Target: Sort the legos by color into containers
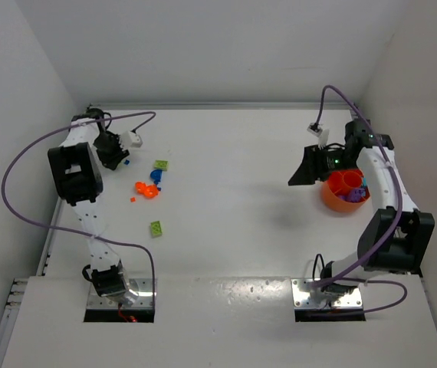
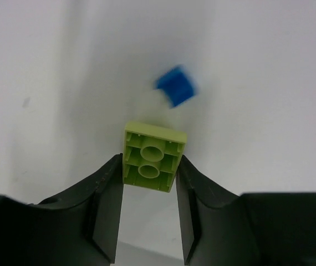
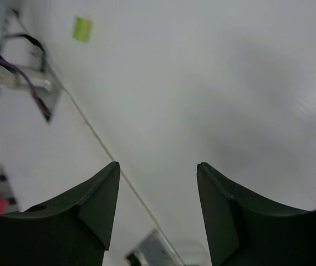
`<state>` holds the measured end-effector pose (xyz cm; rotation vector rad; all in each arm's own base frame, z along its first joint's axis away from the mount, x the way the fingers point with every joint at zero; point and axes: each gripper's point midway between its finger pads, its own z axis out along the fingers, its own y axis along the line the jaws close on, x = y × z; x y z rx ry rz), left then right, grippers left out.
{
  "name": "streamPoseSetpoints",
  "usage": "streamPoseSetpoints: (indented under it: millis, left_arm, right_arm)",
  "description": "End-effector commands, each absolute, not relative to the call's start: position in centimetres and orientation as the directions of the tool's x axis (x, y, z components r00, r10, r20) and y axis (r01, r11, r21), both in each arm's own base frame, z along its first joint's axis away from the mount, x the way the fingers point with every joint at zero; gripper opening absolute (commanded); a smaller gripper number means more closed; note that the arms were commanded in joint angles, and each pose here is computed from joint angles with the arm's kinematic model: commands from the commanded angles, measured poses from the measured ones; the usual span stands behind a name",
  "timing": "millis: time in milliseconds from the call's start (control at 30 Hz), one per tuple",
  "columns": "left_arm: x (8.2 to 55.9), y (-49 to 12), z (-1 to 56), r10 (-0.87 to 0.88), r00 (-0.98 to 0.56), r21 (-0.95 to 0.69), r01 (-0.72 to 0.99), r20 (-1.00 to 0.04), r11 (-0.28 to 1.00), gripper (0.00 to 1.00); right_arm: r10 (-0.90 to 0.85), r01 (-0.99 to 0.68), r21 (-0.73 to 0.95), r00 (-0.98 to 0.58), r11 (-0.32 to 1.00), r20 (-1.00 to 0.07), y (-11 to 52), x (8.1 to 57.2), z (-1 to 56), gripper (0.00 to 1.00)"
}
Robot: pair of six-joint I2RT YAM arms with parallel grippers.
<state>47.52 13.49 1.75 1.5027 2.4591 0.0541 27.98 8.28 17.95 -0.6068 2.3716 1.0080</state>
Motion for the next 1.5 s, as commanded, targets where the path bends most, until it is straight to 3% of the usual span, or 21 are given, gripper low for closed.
streamPoseSetpoints:
  millis: [0,33,133,167,300,333,500,633,767,967,1200,1467]
  left_arm:
    - [44.5,8.4,4.5,0.805,-0.437,0.039,0.87,-0.4,0.492,0.22]
    - [44.4,7.1,7.3,0.793,-0.412,0.073,0.867,-0.45,0.492,0.22]
    - [40.8,0.5,9.8,0.72,-0.398,-0.035,0.886,-0.568,0.463,0.22]
    - [40.0,-1.4,12.9,0.714,-0.34,0.02,0.896,-0.612,0.444,0.22]
    - [35.8,-11.0,16.0,0.632,-0.306,-0.029,0.912,-0.712,0.409,0.2]
    - [33.6,-14.4,17.4,0.622,-0.25,-0.022,0.936,-0.742,0.35,0.2]
    - [29.0,-23.0,20.5,0.521,-0.209,-0.073,0.96,-0.827,0.27,0.19]
    - [25.9,-27.4,20.3,0.545,-0.2,-0.103,0.974,-0.814,0.203,0.19]
    - [24.9,-30.3,19.5,0.592,-0.144,-0.063,0.986,-0.793,0.156,0.19]
    - [25.5,-33.4,20.1,0.609,-0.099,-0.022,0.991,-0.787,0.133,0.19]
    - [26.0,-35.9,20.1,0.627,-0.07,0.011,0.992,-0.776,0.126,0.19]
    - [25.5,-37.2,20.0,0.628,-0.052,0.011,0.995,-0.776,0.097,0.19]
  right_arm:
    - [0.012,-0.437,0.78,-0.869,0.449,-0.494,11.9,27.7,19.3,0.58]
    - [0.037,-0.409,0.809,-0.884,0.423,-0.467,12.2,27.5,19.3,0.58]
    - [0.121,-0.317,0.898,-0.923,0.305,-0.366,13.2,27.1,20.0,0.58]
    - [0.135,-0.294,0.91,-0.929,0.291,-0.344,13.4,26.9,19.8,0.58]
    - [0.143,-0.281,0.933,-0.938,0.224,-0.316,14.1,27.5,21.3,0.58]
    - [0.136,-0.28,0.938,-0.941,0.205,-0.311,14.4,27.9,21.9,0.58]
    - [0.105,-0.292,0.94,-0.944,0.178,-0.313,15.7,28.6,23.8,0.58]
    - [0.073,-0.292,0.941,-0.949,0.171,-0.308,17.0,28.3,23.7,0.58]
    - [0.032,-0.231,0.962,-0.971,0.147,-0.238,18.9,27.1,22.7,0.61]
    - [0.0,-0.227,0.957,-0.973,0.178,-0.231,20.3,26.7,21.8,0.63]
    - [-0.01,-0.11,0.974,-0.994,0.2,-0.111,21.5,26.3,19.3,0.67]
    - [-0.041,-0.104,0.975,-0.994,0.198,-0.098,22.4,26.2,19.0,0.67]
